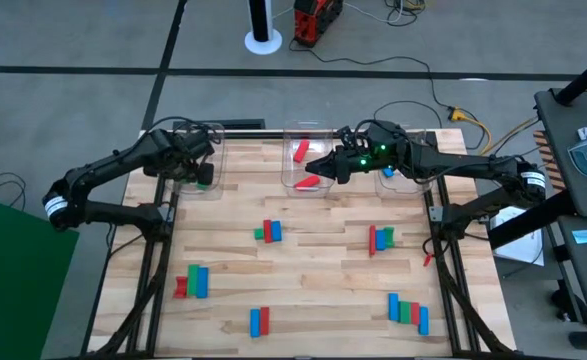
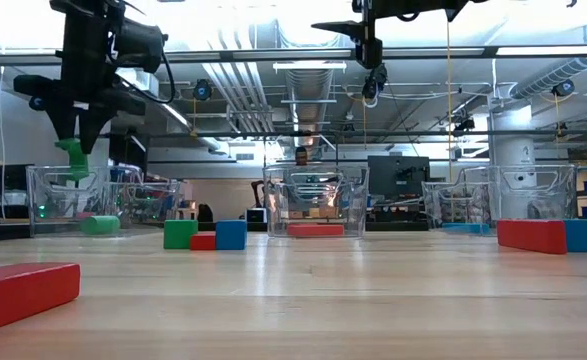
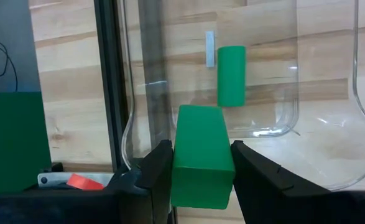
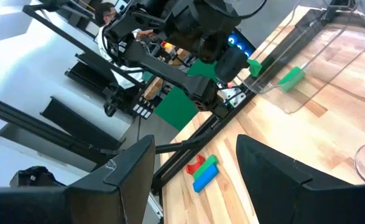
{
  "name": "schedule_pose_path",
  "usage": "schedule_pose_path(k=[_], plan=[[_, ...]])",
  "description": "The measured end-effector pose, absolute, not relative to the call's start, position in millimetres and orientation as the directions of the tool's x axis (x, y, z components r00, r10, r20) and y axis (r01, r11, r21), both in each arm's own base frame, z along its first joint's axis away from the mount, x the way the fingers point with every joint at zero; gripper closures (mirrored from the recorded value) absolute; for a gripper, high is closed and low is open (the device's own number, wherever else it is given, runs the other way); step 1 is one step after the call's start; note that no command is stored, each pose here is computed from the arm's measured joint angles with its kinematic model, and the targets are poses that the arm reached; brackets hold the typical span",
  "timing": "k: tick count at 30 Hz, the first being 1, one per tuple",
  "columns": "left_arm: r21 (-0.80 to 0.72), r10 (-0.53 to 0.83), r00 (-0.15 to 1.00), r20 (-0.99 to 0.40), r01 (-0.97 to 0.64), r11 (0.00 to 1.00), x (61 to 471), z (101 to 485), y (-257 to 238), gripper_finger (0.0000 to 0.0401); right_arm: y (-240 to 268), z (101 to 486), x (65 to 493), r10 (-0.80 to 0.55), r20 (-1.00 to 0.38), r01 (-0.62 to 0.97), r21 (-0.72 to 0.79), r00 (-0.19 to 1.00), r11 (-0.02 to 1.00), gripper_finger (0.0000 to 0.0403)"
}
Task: Sort blocks
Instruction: Put the green wooden block into the left transparent bin, then put the blue wooden block into the right transparent bin
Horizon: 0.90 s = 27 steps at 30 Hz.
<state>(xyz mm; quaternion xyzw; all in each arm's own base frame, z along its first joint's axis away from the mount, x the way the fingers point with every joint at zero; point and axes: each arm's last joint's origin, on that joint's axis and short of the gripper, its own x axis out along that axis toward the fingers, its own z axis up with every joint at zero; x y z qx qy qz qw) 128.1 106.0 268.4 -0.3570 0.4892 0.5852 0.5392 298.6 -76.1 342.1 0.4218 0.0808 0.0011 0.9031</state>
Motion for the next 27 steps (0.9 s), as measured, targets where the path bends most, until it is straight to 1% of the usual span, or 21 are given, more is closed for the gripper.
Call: schedule_pose_path(k=[6,15,22,24,27], plan=[[0.188,0.283,-0.164,-0.945,-0.98,0.06,128,268,106,0.0271,-76,342,299,0.07,-0.146,0.067,0.762,0.987,0.644,0.0186],[0.199,0.296,-0.175,-0.939,-0.979,0.052,128,269,106,0.0247,-76,342,299,0.07,-0.146,0.067,0.762,0.987,0.644,0.0186],[0.198,0.297,-0.175,-0.939,-0.979,0.049,128,269,106,0.0241,-76,342,299,0.07,-0.146,0.067,0.762,0.987,0.644,0.0187],[0.183,0.304,-0.158,-0.94,-0.981,0.059,129,274,105,0.0241,-76,342,299,0.07,-0.146,0.067,0.762,0.987,0.644,0.0186],[0.127,0.323,-0.092,-0.942,-0.988,0.091,135,288,102,0.0241,-76,342,299,0.07,-0.146,0.066,0.756,0.987,0.651,0.0188]])
